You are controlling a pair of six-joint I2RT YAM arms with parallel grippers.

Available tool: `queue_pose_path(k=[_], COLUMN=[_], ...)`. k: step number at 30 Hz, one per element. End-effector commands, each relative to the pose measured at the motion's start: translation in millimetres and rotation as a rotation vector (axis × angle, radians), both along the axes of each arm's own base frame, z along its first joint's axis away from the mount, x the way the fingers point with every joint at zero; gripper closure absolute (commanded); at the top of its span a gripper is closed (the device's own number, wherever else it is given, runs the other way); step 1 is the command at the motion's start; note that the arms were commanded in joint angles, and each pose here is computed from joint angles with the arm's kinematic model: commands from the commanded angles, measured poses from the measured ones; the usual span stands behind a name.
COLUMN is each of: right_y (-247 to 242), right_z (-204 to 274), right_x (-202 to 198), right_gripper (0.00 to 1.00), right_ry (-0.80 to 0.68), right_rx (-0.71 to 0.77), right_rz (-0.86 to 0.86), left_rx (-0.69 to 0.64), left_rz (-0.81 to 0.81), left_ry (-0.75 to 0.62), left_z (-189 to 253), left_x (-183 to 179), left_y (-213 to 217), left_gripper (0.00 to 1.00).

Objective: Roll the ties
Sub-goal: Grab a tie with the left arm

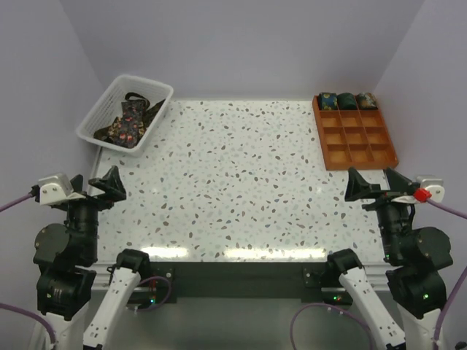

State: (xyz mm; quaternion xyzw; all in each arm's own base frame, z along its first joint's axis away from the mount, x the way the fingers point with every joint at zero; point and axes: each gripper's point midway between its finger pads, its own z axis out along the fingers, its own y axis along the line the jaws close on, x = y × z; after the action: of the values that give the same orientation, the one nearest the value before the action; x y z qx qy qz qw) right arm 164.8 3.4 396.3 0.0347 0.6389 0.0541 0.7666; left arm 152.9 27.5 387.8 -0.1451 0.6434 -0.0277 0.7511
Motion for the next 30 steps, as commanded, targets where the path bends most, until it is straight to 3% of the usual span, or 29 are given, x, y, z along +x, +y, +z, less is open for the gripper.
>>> queue_pose_path(k=[1,8,18,23,28,30], right_y=[-2.2,11.1,37.5,44.8,46.5,45.3], right_z=[1.9,-29.9,-82.4,-104.2,-113.3,-116.4], right_x=[-0.2,13.8,30.7,38.7,40.7,42.1], right_gripper=[0.01,0.01,0.01,0.01,0.01,0.01], right_ry=[-0.027,0.06,0.169,0.22,0.247,0.259], right_rx=[-0.004,0.015,0.01,-0.018,-0.035,-0.029], right_rz=[-0.01,0.035,0.132,0.147,0.151,0.138], left_rx=[-0.013,-0.024,-0.009,0.057,0.078,0.106], left_rz=[-0.004,-0.019,-0.01,0.144,0.272,0.3], left_ry=[0.004,0.115,0.421,0.517,0.52,0.573], left_z=[-1.0,-28.7,-100.0,-125.3,-126.3,-150.4], left_x=[16.5,60.6,172.7,236.1,295.1,319.3], left_y=[-4.3,-16.5,-40.0,-19.8,19.6,29.4], left_gripper=[0.0,0.0,0.0,0.0,0.0,0.0])
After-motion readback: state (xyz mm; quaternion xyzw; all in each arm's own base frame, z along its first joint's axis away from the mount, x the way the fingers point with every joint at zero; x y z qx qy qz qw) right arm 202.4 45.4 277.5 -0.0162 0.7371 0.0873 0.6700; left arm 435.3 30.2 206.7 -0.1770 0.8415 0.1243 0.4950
